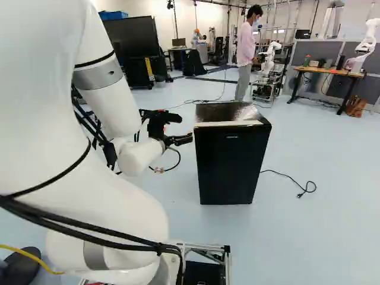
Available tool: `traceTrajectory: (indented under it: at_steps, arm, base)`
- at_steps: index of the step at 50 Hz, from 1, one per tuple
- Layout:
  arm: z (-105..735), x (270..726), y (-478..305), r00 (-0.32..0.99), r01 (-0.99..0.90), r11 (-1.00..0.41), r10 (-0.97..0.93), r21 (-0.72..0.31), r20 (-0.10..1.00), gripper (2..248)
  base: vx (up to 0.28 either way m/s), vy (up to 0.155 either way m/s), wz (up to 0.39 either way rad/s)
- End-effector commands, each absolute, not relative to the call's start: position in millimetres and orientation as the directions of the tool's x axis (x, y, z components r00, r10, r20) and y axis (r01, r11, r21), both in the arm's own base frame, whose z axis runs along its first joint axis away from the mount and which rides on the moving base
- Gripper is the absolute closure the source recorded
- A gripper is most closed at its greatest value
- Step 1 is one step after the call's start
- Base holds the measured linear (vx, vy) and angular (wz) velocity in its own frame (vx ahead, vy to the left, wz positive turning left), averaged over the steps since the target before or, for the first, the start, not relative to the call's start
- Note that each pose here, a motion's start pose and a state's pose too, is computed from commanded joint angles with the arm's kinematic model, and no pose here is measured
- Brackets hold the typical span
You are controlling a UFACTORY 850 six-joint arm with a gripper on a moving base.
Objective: Grab a drink from the fridge
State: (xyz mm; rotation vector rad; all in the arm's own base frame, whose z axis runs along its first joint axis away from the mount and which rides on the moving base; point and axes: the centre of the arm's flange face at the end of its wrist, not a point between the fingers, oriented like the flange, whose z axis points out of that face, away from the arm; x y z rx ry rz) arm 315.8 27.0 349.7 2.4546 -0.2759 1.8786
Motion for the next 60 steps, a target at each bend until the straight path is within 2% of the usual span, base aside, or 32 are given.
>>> traceTrajectory:
  at_steps: [60]
  arm:
    - [307.7,366.3,49.4,0.143,-0.416,-0.908,-0.122,-0.052,0.982,3]
  base:
    - [0.0,0.0,0.0]
